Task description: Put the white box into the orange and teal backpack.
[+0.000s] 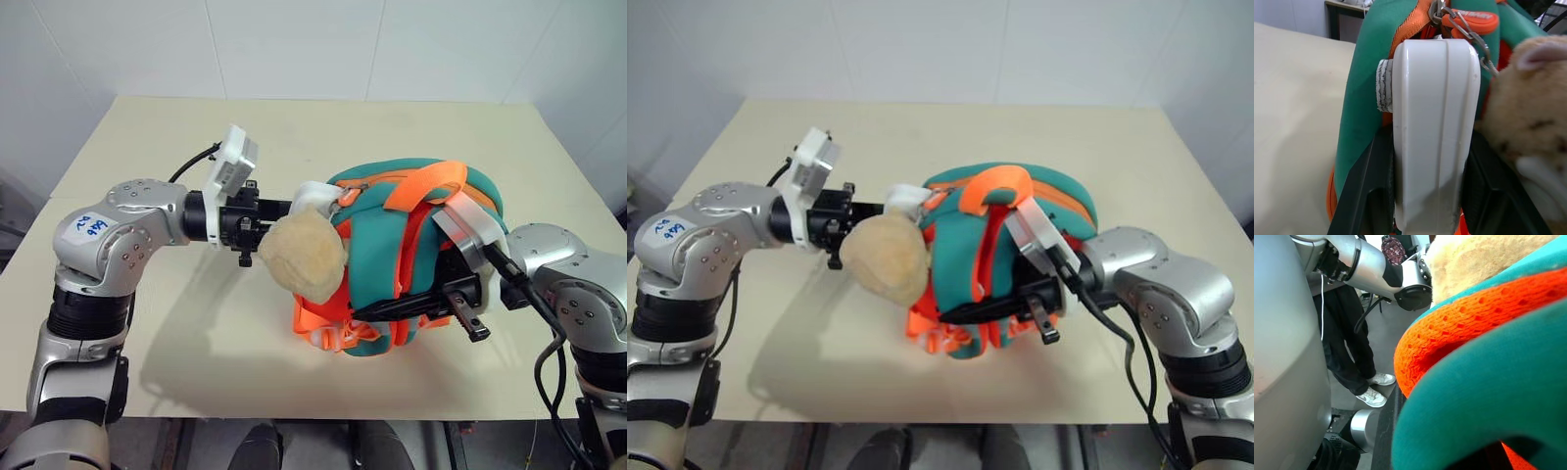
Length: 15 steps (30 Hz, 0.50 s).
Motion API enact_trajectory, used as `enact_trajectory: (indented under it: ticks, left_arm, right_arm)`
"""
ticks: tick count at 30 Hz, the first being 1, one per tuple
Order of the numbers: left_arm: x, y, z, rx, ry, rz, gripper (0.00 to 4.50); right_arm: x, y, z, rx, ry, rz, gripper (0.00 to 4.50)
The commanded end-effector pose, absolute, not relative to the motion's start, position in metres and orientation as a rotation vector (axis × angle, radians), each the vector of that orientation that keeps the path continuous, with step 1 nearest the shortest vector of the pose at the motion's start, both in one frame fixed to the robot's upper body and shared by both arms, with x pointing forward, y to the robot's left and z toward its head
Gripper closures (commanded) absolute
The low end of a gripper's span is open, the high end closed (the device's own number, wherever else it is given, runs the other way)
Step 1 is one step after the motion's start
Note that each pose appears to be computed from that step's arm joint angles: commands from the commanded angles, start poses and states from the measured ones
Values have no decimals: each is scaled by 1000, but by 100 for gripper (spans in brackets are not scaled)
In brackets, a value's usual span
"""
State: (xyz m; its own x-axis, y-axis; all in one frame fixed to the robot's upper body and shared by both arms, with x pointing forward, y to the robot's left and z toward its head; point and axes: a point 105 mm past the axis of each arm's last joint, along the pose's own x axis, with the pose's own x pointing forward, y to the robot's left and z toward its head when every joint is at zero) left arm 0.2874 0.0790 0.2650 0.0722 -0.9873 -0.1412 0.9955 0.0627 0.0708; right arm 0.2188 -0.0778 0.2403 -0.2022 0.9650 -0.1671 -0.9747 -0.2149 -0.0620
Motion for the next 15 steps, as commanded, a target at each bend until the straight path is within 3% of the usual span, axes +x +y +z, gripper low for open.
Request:
enact_trajectory:
  ticks: [1, 15]
  left_arm:
    - [267, 59, 267, 229, 58, -1608, 318]
    - [272, 40, 257, 392, 103, -1525, 318]
  right_arm:
    - [220, -74, 244, -220, 26, 1767, 401]
    - [224, -70, 242, -224, 11, 1767, 401]
